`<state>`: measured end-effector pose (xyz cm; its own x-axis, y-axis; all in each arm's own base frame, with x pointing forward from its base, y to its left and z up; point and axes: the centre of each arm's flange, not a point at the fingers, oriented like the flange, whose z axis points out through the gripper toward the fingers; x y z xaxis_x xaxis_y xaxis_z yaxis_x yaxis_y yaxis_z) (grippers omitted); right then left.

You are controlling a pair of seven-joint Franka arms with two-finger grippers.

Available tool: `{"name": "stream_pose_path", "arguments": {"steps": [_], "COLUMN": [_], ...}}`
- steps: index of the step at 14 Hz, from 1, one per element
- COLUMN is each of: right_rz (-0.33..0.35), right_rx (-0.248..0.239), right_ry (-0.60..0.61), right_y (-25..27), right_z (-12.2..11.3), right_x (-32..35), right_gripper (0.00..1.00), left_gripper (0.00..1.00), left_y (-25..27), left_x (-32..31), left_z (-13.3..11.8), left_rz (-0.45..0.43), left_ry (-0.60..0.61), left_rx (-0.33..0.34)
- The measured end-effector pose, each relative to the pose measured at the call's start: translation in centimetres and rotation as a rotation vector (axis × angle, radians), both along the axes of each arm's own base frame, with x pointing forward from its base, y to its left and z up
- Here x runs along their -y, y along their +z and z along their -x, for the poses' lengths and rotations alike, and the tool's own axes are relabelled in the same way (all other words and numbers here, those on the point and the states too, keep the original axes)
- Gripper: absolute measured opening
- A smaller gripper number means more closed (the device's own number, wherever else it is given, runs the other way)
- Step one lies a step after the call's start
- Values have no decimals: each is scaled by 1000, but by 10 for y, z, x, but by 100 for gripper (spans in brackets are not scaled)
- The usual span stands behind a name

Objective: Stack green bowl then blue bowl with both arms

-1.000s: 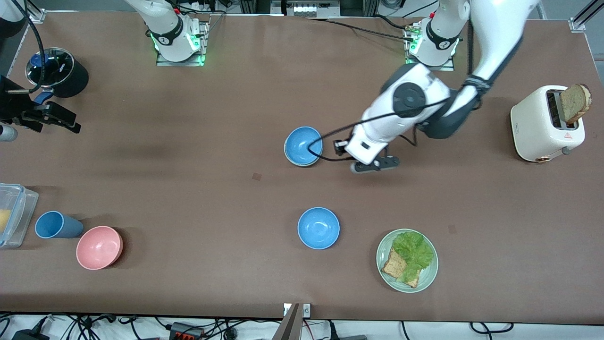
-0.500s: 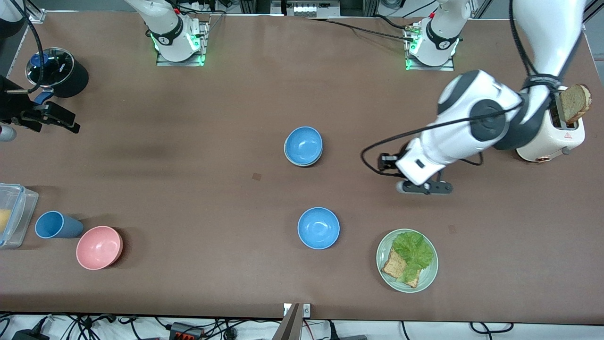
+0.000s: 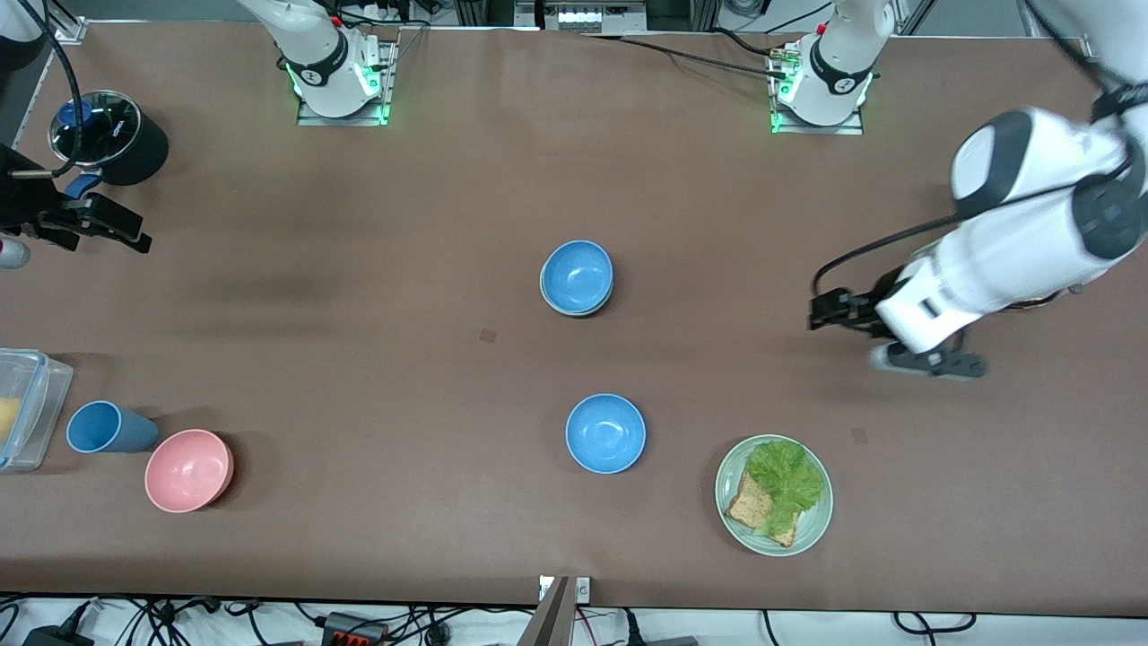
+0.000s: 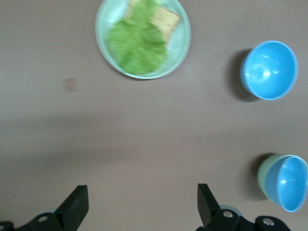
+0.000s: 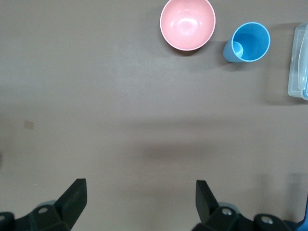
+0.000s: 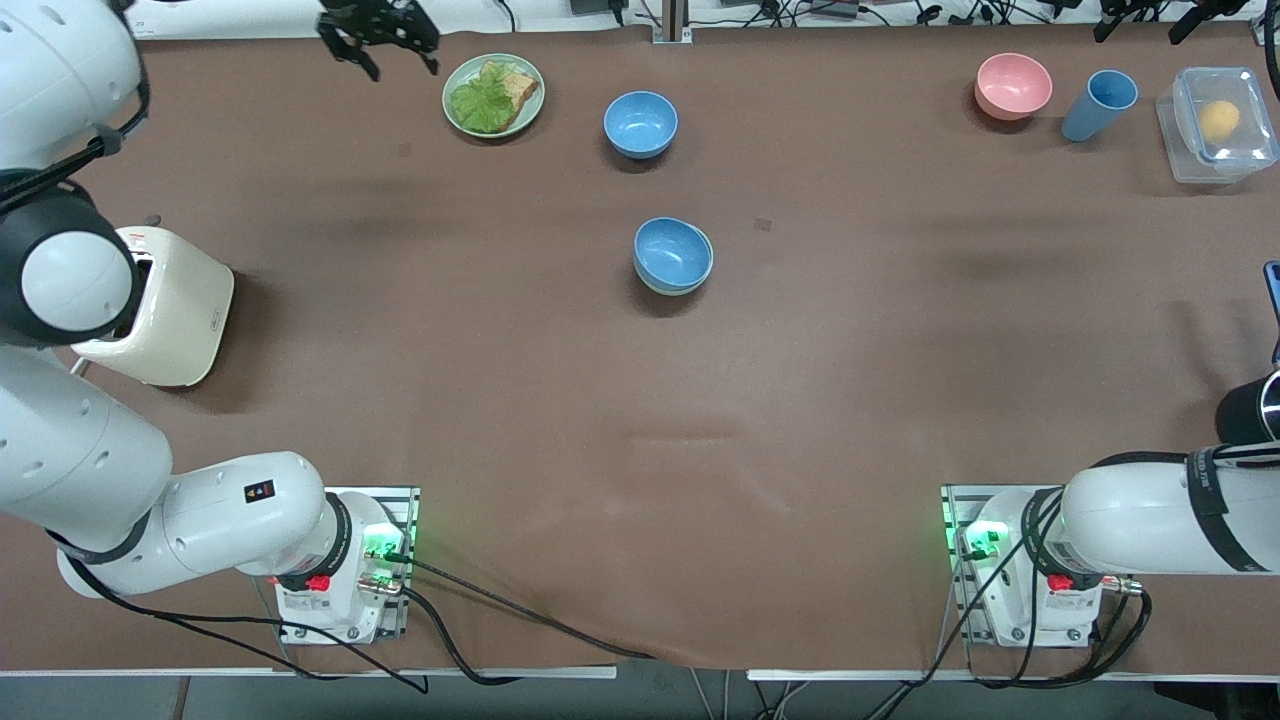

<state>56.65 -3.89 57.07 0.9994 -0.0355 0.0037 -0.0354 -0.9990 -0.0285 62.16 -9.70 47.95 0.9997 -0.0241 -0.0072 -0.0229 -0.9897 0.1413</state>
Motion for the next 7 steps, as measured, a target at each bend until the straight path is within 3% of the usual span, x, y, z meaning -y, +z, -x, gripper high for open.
{"name": "stream_pose_path", "arguments": {"steps": [3,7], "right_rz": [0,0], "right_rx": [0,0], "right_ry": [0,1], "right_y": [0,0], "right_z": [0,0], "right_x": [0,0], "right_gripper": [100,100], "left_gripper": [100,100], "left_y": [22,30], "left_x": [-41,-76], "left_z": [13,25], "left_rz": [-70,-95], "left_ry": [69,101], "left_rx": [34,-31]}}
